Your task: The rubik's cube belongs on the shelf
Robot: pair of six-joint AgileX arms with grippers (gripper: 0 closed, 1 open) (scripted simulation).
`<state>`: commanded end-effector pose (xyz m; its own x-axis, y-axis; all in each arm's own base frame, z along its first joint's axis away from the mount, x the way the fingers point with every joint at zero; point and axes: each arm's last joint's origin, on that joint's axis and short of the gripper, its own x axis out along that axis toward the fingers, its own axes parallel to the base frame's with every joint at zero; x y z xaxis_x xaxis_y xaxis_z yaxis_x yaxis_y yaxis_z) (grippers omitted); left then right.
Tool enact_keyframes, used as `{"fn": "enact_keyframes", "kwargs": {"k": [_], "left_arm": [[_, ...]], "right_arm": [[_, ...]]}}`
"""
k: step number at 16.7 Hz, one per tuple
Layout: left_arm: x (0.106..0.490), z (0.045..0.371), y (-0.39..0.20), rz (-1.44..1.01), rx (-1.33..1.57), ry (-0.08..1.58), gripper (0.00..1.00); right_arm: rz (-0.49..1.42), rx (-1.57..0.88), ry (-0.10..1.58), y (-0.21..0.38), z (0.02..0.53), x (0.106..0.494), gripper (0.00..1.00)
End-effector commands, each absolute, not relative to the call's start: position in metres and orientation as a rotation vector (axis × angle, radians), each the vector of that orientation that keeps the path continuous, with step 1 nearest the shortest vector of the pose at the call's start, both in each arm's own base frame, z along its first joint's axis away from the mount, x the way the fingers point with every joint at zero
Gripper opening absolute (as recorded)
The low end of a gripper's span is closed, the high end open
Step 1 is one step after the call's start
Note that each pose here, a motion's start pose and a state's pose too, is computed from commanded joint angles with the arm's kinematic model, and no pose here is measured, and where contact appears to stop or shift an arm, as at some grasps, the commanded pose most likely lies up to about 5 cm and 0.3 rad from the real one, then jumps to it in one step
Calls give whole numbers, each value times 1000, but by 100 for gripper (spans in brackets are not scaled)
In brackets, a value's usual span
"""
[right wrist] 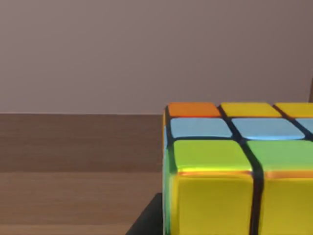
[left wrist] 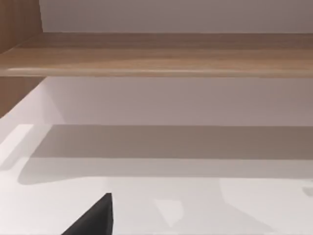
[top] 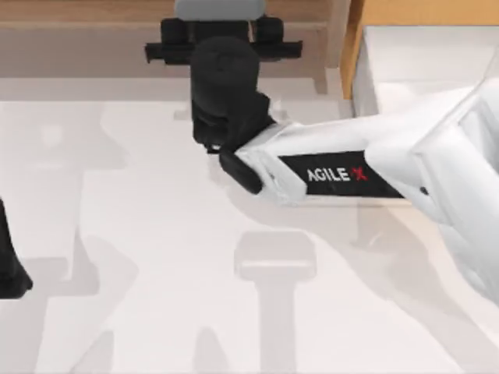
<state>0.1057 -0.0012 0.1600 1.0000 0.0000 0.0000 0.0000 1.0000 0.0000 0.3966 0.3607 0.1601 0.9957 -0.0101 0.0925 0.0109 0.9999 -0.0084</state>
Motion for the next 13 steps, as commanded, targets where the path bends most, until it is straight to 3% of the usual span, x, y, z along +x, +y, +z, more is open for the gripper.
{"fn": "enact_keyframes", "kwargs": {"k": [9, 13], "left_arm": [[106, 160, -1, 0, 0, 0, 100], [106, 160, -1, 0, 0, 0, 100]], "right_arm": [[-9, 1, -104, 359, 170, 459, 0], [-9, -3, -100, 357, 168, 462, 0]]}}
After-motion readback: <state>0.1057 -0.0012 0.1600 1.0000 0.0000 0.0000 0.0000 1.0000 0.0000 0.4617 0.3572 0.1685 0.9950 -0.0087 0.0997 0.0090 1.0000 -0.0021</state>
